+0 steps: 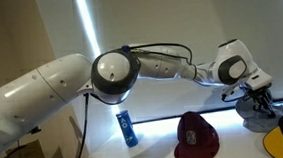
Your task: Place the grey cap on top of the blue container
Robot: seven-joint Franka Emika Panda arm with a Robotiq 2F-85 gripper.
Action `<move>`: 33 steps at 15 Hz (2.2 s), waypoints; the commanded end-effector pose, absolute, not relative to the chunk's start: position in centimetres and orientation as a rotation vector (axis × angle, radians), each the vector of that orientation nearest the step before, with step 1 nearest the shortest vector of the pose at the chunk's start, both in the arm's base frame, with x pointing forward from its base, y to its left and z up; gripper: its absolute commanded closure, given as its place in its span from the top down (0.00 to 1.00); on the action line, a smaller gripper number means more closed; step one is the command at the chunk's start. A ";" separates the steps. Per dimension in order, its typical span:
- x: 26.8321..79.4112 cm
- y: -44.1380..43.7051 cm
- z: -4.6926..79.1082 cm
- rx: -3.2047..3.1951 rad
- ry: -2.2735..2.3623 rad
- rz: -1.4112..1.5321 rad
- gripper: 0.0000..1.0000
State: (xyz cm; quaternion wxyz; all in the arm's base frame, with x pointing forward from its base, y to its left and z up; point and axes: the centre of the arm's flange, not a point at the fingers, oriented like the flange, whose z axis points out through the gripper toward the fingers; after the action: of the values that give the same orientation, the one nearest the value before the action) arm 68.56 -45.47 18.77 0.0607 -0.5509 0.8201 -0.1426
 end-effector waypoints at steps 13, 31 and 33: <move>69.3 -42.7 18.6 -1.861 2.241 -0.421 0.82; 66.8 -50.5 22.4 -1.576 2.210 -0.755 1.00; 67.1 -50.8 22.4 -1.585 2.151 -0.745 1.00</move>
State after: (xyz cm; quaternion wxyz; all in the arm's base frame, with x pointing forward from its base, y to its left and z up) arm 67.56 -49.61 22.35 0.1416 -0.5499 0.7798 -0.2635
